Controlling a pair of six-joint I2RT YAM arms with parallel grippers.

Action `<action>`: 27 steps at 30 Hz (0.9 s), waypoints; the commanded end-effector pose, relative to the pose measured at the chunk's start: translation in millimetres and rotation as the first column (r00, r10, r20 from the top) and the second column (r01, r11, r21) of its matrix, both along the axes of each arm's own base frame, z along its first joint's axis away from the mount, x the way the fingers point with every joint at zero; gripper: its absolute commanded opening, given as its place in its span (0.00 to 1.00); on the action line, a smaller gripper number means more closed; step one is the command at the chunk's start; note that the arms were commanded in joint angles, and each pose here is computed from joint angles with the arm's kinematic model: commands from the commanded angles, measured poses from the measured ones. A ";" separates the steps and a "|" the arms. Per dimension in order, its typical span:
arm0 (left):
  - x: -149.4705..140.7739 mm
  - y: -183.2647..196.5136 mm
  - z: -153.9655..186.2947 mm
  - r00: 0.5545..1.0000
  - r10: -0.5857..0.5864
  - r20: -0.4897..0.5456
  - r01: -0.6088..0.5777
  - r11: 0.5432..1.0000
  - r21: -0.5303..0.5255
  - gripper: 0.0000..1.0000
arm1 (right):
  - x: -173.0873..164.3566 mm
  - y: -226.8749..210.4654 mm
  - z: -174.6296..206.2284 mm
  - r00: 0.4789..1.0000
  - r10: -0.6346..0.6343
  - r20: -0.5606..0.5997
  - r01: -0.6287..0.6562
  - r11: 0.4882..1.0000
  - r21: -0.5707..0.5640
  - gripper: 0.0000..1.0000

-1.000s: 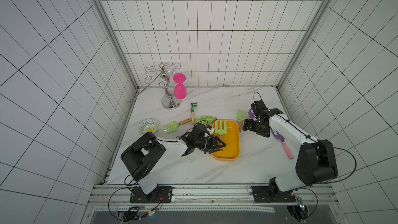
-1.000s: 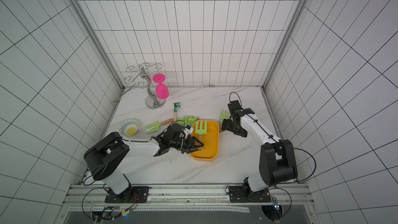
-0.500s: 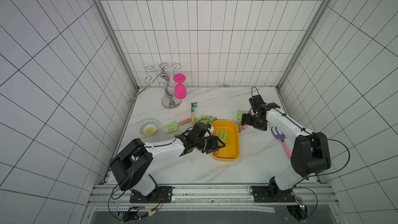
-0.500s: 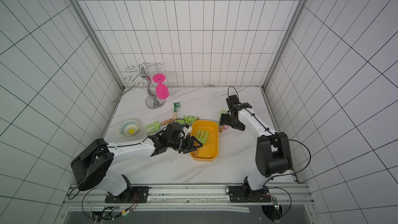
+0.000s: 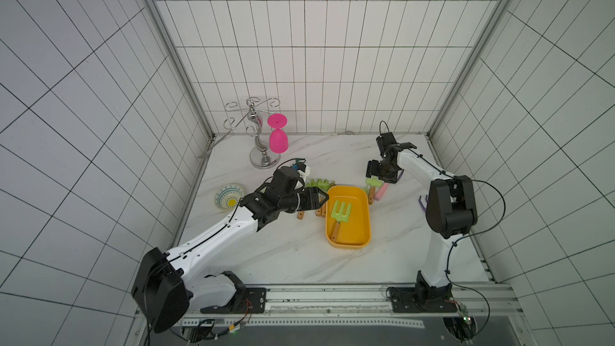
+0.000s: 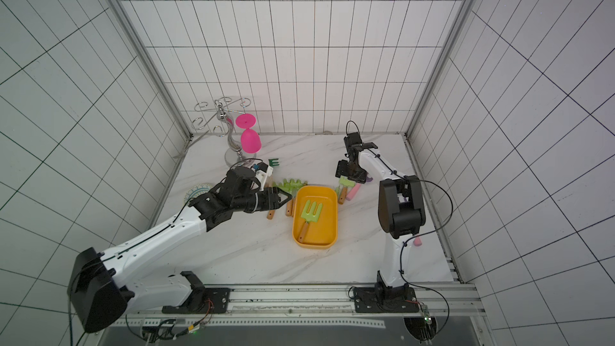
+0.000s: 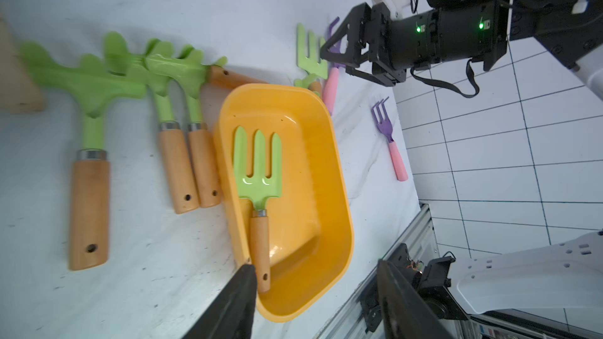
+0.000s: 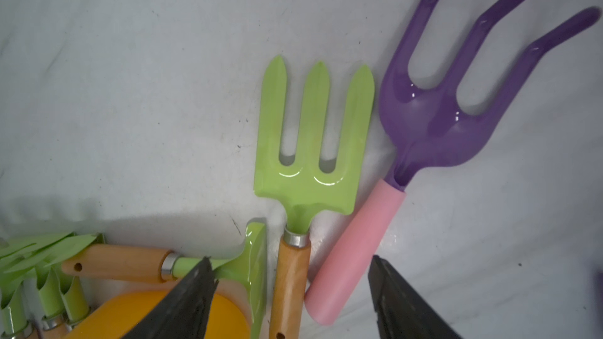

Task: Put the rake into the storage box
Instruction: Move the rake to the center of the board.

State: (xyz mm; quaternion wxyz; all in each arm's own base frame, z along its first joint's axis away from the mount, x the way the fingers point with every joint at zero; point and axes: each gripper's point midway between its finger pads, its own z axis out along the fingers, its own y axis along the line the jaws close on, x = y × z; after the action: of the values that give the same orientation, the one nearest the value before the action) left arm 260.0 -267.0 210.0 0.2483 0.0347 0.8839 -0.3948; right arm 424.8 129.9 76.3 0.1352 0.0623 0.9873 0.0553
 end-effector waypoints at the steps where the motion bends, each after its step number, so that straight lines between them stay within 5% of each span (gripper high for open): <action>1: -7.2 27.3 -22.4 1.000 0.025 0.005 -0.025 0.995 0.093 0.62 | 17.1 2.2 1.3 0.998 -0.057 0.013 0.056 0.997 0.060 0.74; 18: 5.9 60.6 -43.3 0.994 0.107 -0.001 -0.106 0.984 0.145 0.63 | -17.8 -9.4 -51.4 0.982 -0.133 -0.134 0.139 0.990 0.029 0.68; 27: 11.5 60.3 -52.5 0.994 0.087 -0.069 -0.073 0.981 0.181 0.63 | -35.4 -28.6 -53.8 0.984 -0.055 -0.168 0.043 0.996 -0.075 0.70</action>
State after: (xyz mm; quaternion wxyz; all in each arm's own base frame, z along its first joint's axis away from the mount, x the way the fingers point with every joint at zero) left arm 267.9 -204.4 146.0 0.2194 -0.0072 0.9285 -0.2995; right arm 411.3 124.2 27.8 0.0830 0.1028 0.9895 0.0588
